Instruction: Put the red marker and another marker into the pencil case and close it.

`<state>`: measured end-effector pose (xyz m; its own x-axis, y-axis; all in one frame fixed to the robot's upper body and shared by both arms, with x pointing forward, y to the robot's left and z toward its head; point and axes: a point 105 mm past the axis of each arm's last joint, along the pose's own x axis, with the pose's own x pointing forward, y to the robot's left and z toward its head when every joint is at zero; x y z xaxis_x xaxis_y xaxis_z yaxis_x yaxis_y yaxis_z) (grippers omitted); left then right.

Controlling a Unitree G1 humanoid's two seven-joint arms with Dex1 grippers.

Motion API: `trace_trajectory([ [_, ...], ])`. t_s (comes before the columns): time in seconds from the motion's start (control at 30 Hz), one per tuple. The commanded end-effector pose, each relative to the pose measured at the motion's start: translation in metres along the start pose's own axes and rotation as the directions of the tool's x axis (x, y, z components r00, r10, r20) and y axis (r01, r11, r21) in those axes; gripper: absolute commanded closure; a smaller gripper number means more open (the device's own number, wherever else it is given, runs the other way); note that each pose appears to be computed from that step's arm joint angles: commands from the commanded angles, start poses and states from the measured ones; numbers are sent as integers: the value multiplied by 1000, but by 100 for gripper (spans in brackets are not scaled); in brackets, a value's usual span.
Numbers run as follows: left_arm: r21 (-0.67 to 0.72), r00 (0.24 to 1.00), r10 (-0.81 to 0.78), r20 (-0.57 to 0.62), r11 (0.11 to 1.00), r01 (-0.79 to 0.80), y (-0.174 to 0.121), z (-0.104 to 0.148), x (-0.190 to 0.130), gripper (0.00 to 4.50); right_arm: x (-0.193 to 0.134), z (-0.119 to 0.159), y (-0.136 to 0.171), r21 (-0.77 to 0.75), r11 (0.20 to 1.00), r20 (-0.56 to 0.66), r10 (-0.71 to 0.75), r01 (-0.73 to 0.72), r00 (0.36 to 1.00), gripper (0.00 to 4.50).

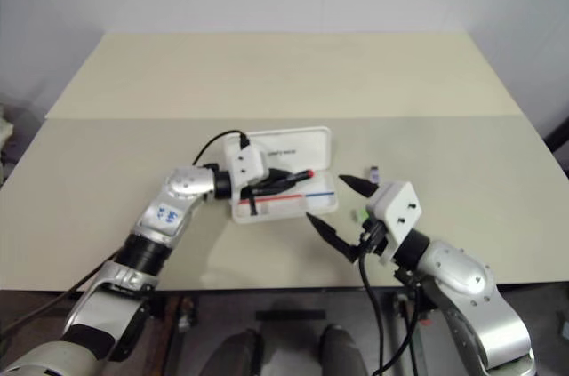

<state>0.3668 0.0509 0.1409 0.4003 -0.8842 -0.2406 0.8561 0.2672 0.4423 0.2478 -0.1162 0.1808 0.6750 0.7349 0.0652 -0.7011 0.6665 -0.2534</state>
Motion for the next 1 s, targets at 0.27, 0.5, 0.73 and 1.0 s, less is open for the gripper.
trace_trajectory([
  [0.27, 45, 998, -61, 13, 997, 61, -11, 6, 11, 223, -4, 16, 3, -29, 999, 45, -31, 32, 999, 0],
  [0.5, 33, 997, -67, 29, 997, 66, -15, 7, 9, 25, -5, 16, 2, -32, 999, 39, -21, 22, 999, 0],
  [0.73, 52, 978, -166, 127, 986, 161, -32, 23, 2, 25, -13, 14, -15, -116, 992, -41, 46, -50, 998, 0],
  [1.0, 64, 958, -204, 202, 979, 195, -34, 35, -15, 25, -40, 2, -57, -171, 959, -262, 179, -228, 948, 0],
])
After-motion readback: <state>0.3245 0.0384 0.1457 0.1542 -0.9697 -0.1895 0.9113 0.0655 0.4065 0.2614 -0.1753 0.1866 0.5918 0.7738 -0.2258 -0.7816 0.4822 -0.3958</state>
